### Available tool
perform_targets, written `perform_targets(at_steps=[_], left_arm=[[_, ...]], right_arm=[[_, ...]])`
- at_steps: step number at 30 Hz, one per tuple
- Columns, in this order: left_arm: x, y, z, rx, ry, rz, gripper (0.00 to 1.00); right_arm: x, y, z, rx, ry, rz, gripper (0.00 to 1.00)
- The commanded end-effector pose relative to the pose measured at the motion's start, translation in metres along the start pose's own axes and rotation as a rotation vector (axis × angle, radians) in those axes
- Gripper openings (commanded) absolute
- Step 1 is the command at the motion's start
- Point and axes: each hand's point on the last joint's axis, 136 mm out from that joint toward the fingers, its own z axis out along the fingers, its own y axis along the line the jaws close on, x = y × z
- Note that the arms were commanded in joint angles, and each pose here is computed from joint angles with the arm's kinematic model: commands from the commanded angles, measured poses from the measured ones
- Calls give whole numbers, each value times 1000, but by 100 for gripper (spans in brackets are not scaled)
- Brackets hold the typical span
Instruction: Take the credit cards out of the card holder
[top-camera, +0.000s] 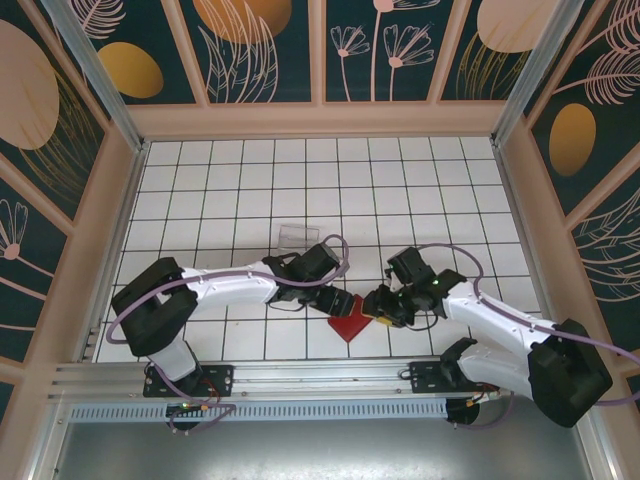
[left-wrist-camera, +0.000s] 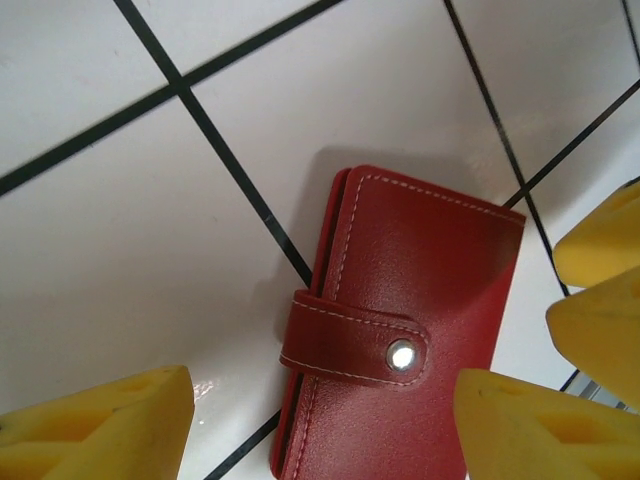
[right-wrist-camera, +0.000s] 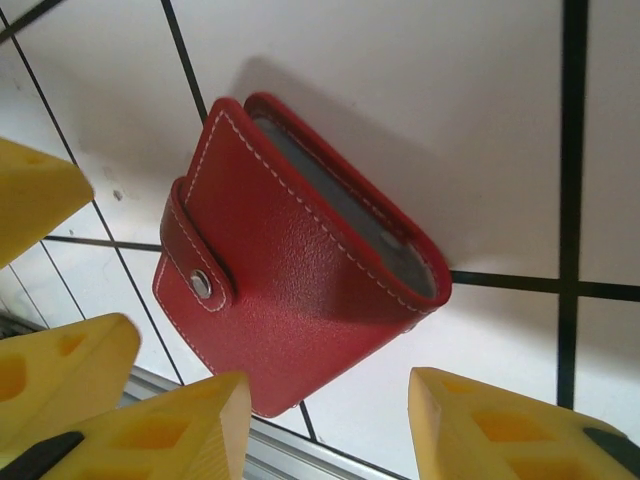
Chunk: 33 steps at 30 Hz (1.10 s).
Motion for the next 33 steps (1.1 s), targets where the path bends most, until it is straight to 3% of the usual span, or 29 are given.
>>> perform_targets(at_steps=[1, 14, 30, 33], left_arm=[[0, -10, 4, 39, -2, 14, 70], [3, -10, 11, 91, -7, -50, 72], [11, 16, -13, 180, -72, -195, 67], [13, 17, -14, 180, -71, -207, 66]], right_arm=[[6, 5, 7, -36, 32, 11, 46], [5, 6, 21, -43, 54, 11, 47], [-49, 56, 31, -96, -59, -59, 45], [-53, 50, 26, -47, -89, -48, 45]])
